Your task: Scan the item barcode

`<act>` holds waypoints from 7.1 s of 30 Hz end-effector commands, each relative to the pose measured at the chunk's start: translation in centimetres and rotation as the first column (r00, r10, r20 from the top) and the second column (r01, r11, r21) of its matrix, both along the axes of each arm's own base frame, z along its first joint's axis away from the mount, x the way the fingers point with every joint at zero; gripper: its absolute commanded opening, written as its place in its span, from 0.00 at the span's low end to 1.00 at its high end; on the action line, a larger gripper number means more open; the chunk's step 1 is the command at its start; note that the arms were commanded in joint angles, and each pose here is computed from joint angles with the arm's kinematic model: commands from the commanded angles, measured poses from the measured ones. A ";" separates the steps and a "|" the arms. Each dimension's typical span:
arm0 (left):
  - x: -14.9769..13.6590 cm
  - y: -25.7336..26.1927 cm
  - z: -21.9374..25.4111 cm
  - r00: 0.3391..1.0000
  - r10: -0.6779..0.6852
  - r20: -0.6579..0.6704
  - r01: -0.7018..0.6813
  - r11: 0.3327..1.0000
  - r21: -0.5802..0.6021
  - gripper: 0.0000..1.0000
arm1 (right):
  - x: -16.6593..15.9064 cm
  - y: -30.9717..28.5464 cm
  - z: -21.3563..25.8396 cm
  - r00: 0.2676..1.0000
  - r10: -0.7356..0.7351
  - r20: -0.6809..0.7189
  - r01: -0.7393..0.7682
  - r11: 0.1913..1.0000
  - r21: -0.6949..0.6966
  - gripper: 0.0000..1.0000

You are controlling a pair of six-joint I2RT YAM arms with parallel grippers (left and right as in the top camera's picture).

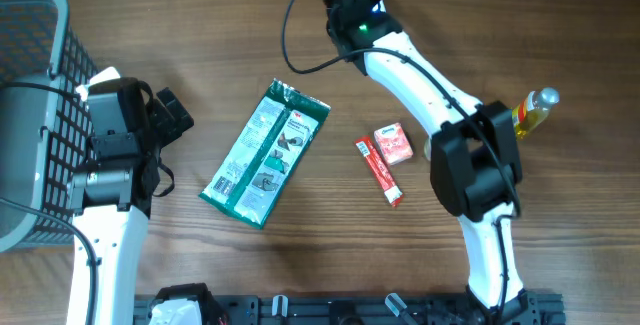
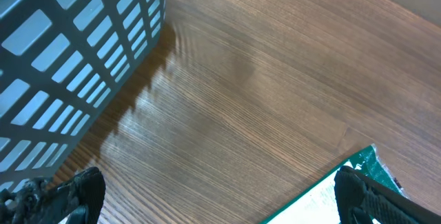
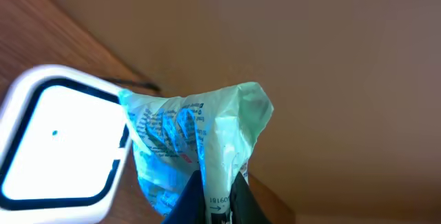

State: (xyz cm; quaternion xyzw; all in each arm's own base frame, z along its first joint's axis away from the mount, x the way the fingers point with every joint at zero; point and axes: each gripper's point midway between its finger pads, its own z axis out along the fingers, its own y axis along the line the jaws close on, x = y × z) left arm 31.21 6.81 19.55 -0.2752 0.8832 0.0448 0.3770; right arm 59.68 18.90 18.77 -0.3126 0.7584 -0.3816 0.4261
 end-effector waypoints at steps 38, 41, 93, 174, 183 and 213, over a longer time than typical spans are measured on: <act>0.0 0.3 0.5 1.000 0.006 0.007 -0.006 1.000 0.016 1.00 | -6.8 4.1 7.2 0.976 0.198 -0.086 -0.155 0.920 0.360 0.04; 0.0 0.3 0.5 1.000 0.006 0.007 -0.006 1.000 0.016 1.00 | -12.9 5.1 6.4 0.903 0.319 -0.287 -0.108 0.817 0.567 0.04; 0.0 0.3 0.5 1.000 0.006 0.007 -0.006 1.000 0.016 1.00 | -34.5 23.3 -18.4 0.715 0.295 -0.633 0.471 0.466 0.749 0.41; 0.0 0.3 0.5 1.000 0.006 0.007 -0.006 1.000 0.016 1.00 | -31.0 11.5 -10.2 0.750 0.255 -0.611 0.419 0.531 0.736 0.04; 0.0 0.3 0.5 1.000 0.006 0.007 -0.006 1.000 0.016 1.00 | -31.3 11.6 -14.1 0.756 0.236 -0.611 0.472 0.451 0.758 0.04; 0.0 0.3 0.5 1.000 0.006 0.007 -0.006 1.000 0.016 1.00 | -33.2 10.1 -18.9 0.692 0.148 -0.706 0.610 0.403 0.683 0.69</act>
